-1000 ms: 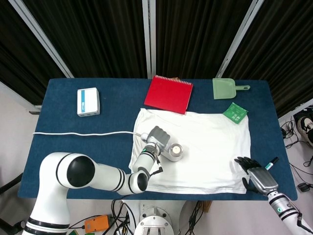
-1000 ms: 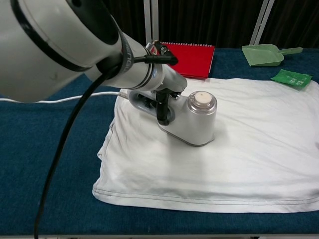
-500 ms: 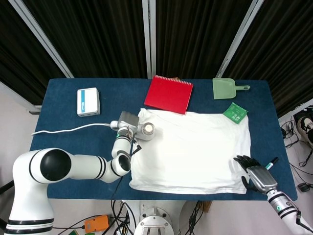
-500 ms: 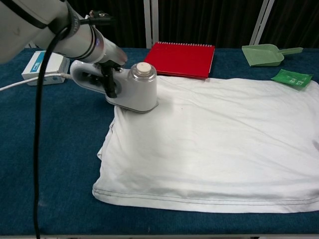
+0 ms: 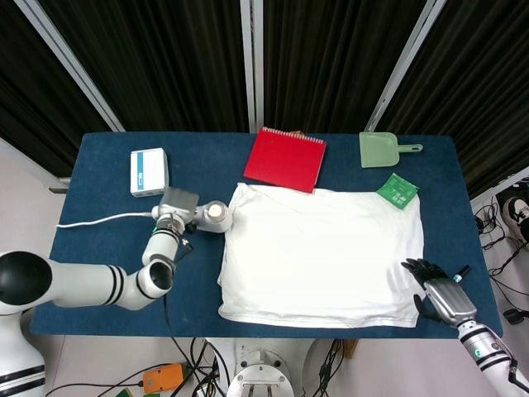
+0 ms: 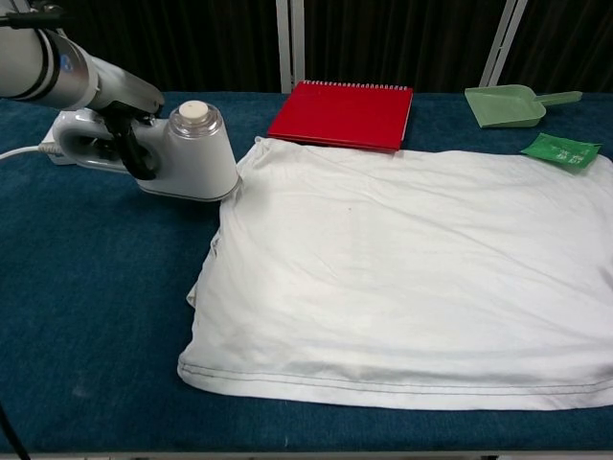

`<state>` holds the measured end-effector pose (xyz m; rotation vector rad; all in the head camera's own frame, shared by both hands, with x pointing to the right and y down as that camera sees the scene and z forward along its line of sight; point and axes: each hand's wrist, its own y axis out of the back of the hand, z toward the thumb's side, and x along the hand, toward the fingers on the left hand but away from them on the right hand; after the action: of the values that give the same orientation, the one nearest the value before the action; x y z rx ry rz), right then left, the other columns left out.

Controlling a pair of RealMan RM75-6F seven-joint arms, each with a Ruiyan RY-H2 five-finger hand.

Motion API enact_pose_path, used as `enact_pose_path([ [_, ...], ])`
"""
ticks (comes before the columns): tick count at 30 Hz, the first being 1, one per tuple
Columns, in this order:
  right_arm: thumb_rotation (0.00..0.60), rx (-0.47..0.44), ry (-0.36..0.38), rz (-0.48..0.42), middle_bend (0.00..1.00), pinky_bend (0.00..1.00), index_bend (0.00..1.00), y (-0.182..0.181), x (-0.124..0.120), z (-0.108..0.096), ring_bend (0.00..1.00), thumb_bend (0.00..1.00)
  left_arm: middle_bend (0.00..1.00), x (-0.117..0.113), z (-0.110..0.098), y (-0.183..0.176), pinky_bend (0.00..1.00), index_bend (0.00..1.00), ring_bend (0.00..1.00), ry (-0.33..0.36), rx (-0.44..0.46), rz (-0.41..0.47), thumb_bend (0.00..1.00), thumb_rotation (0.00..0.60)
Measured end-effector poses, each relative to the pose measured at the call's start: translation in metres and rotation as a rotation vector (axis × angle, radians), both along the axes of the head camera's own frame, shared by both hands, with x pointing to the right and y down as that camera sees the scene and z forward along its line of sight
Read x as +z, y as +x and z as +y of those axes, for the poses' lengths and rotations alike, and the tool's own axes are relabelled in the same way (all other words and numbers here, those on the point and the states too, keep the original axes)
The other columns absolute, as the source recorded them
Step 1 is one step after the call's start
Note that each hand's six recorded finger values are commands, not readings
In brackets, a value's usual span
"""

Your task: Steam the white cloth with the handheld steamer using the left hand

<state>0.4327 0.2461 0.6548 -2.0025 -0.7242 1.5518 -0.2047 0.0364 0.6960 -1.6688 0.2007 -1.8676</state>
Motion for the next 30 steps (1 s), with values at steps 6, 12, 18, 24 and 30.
enact_pose_path([
  [6,0.600,0.028,0.066,0.002,0.12,0.15,0.13,0.009,-0.015,-0.009,0.02,0.78,0.82,-0.006,0.014,-0.047,0.65,0.76,0.65,0.014,-0.038,0.038,0.57,0.358],
  [12,0.600,0.041,0.096,0.004,0.12,0.15,0.13,0.011,-0.024,-0.012,0.02,0.78,0.73,0.004,0.025,-0.078,0.65,0.64,0.57,0.000,-0.049,0.000,0.49,0.359],
  [18,0.600,0.043,0.103,0.006,0.12,0.15,0.12,0.010,-0.027,-0.011,0.02,0.78,0.31,0.008,0.027,-0.080,0.40,0.20,0.23,0.021,-0.010,-0.007,0.26,0.358],
  [24,0.600,0.056,0.123,0.015,0.12,0.15,0.12,0.015,-0.035,-0.014,0.02,0.78,0.01,0.001,0.027,-0.085,0.10,0.00,0.00,0.061,-0.007,0.006,0.18,0.365],
  [30,0.600,0.097,0.156,0.047,0.12,0.15,0.07,0.032,-0.047,-0.027,0.02,0.60,0.00,-0.021,0.030,-0.094,0.03,0.00,0.00,0.133,-0.008,0.062,0.15,0.376],
])
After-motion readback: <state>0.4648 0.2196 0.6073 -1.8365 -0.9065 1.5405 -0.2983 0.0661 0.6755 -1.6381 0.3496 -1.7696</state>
